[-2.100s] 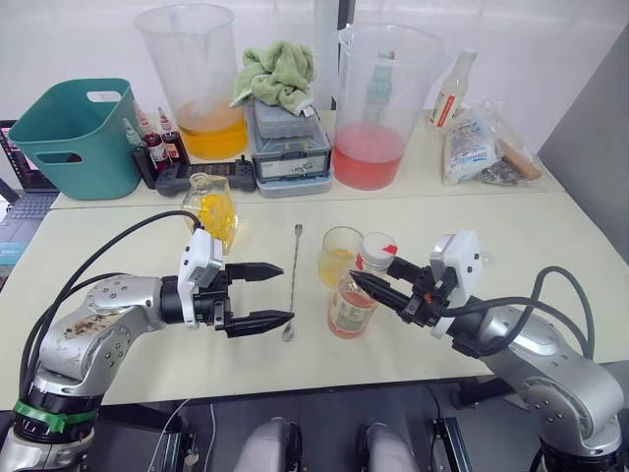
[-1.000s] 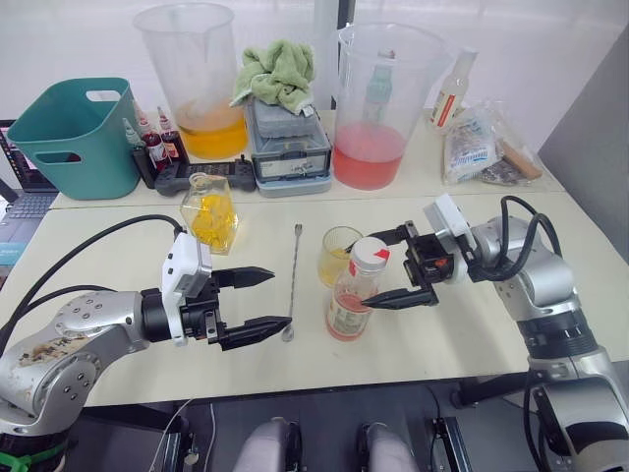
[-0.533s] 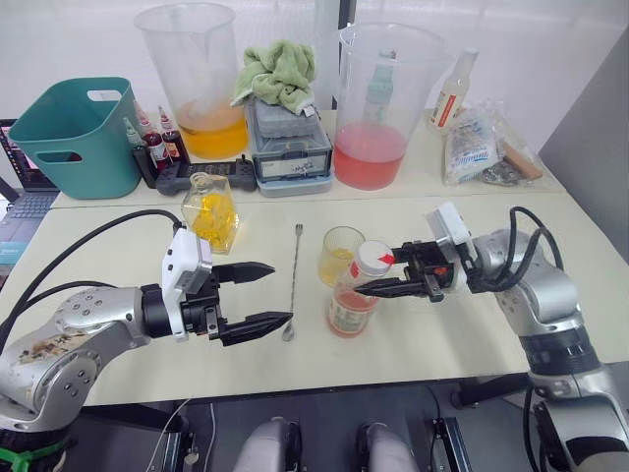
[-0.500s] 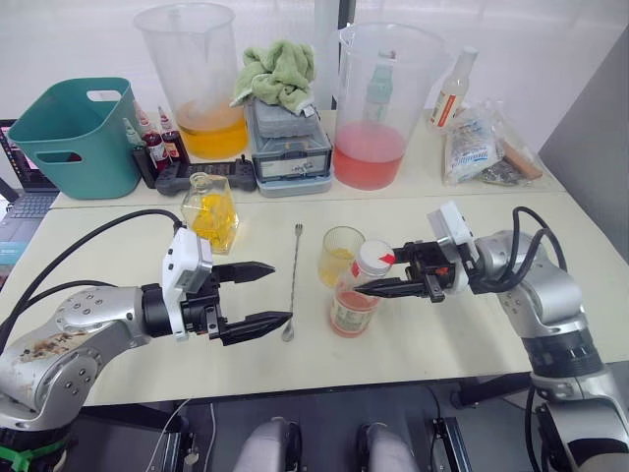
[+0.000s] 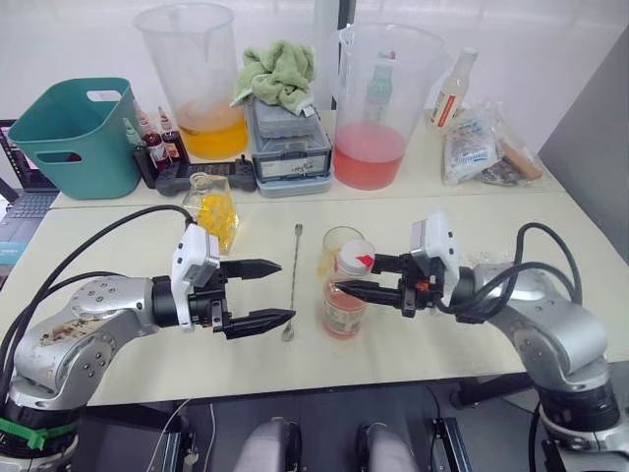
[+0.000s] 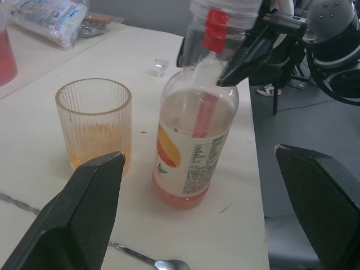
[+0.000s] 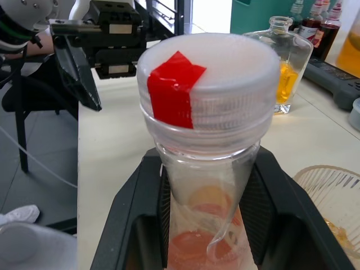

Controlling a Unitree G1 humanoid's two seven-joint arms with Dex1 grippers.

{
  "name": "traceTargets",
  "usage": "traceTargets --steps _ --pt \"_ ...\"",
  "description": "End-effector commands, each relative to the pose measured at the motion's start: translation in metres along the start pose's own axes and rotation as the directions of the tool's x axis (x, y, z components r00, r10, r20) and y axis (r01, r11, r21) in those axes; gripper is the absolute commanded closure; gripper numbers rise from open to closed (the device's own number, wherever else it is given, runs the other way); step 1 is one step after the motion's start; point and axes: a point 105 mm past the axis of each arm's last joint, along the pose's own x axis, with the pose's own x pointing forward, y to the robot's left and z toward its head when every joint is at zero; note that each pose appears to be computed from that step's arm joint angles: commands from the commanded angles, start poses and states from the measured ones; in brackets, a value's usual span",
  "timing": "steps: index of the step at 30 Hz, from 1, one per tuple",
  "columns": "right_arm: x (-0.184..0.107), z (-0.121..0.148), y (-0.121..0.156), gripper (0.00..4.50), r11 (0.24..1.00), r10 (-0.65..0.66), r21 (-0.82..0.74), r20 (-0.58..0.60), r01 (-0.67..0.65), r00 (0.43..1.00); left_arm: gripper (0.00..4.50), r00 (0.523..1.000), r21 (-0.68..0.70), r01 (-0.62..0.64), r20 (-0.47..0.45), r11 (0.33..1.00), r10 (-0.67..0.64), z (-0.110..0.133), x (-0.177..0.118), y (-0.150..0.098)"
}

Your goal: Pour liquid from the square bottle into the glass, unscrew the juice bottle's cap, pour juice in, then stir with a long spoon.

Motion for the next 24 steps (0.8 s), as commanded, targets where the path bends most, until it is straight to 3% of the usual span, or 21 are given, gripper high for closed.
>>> traceTargets --steps 1,7,9,16,24 --pt "0.000 0.010 0.003 3.34 0.999 -0.038 -0.029 0.031 0.038 0.999 0.00 1.000 0.045 0.026 0.016 0.999 -0.027 0.008 0.001 0.000" --pt "-0.003 0.006 0.001 3.34 0.997 -0.069 0.043 0.045 0.067 0.997 0.00 0.999 0.047 0.038 0.008 0.998 -0.039 0.007 0.001 0.001" --pt "-0.006 0.006 0.001 2.31 0.997 -0.062 0.047 0.044 0.060 0.997 0.00 0.999 0.046 0.042 0.009 0.998 -0.043 0.007 0.002 0.000" --pt "-0.024 0.009 -0.002 0.04 1.000 0.009 0.019 0.000 -0.009 1.000 0.00 0.999 0.047 0.049 0.012 0.998 -0.050 0.007 0.003 -0.001" --pt "-0.067 0.023 -0.005 0.04 0.995 0.097 0.018 -0.083 -0.096 0.992 0.00 0.996 0.064 0.084 0.010 0.994 -0.084 0.014 0.003 0.002"
